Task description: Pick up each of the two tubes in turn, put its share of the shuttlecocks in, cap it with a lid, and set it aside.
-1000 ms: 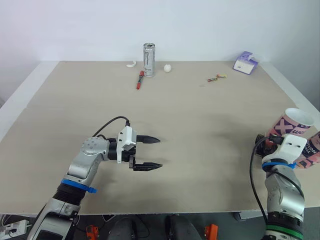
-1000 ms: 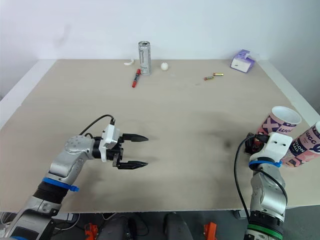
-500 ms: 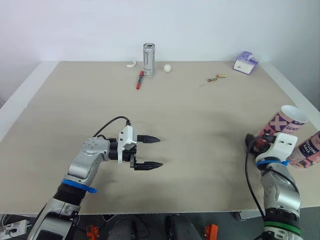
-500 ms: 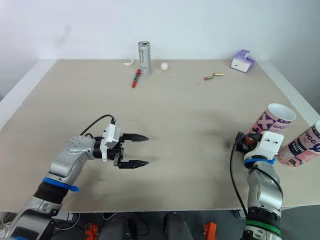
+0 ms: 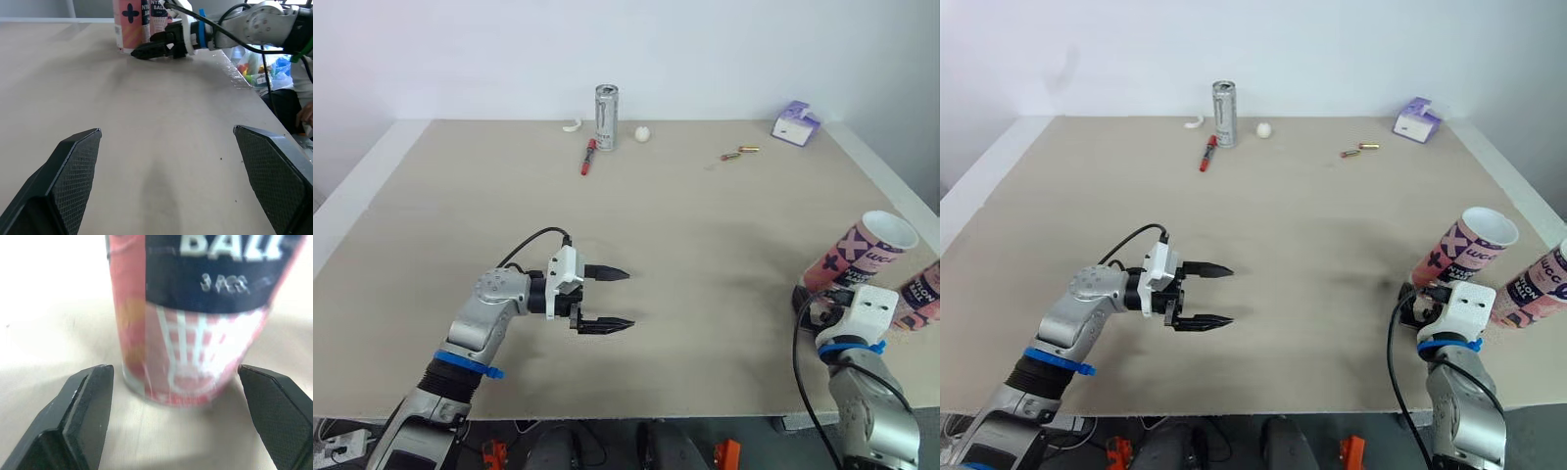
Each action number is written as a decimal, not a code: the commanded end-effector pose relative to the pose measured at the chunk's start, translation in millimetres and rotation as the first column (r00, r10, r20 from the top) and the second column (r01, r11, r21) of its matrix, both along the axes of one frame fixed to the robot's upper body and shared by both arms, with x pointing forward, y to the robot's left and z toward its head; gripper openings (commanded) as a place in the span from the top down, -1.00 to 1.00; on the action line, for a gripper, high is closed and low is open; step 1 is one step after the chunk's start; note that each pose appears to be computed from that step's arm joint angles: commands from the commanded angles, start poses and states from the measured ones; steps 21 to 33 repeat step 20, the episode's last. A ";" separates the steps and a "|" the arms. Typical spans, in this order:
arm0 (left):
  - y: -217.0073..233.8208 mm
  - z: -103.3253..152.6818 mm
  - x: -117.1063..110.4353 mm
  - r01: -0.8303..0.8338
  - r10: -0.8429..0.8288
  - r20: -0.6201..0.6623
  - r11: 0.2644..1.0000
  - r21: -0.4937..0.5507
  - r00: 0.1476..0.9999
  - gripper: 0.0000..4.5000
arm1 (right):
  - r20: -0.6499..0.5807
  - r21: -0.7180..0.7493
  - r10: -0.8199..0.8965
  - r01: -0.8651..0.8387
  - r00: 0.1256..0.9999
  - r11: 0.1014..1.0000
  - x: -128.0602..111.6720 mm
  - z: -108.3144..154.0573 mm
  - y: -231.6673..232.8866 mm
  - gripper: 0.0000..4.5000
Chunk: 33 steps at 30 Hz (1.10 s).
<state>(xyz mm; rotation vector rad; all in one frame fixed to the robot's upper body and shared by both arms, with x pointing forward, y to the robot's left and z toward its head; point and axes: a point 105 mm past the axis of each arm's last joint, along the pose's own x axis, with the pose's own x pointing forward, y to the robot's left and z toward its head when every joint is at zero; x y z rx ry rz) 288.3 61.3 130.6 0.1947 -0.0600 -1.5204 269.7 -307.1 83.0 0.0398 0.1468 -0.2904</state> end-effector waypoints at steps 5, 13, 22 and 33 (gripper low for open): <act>4.2 5.4 10.1 -0.030 0.030 0.017 1.000 -0.005 0.999 -1.00 | 0.027 -0.073 0.281 -0.278 0.959 0.958 -14.0 31.7 51.6 -0.94; 35.9 -9.8 27.0 -0.175 0.175 0.001 0.983 0.047 0.985 -1.00 | 0.008 -0.305 0.797 -0.757 0.604 0.577 -4.2 45.7 125.0 -0.94; 81.9 -13.4 43.4 -0.306 0.294 0.089 0.937 0.172 0.952 -1.00 | -0.025 -0.342 0.933 -0.880 0.359 0.330 12.7 48.8 127.5 -0.94; 81.9 -13.4 43.4 -0.306 0.294 0.089 0.937 0.172 0.952 -1.00 | -0.025 -0.342 0.933 -0.880 0.359 0.330 12.7 48.8 127.5 -0.94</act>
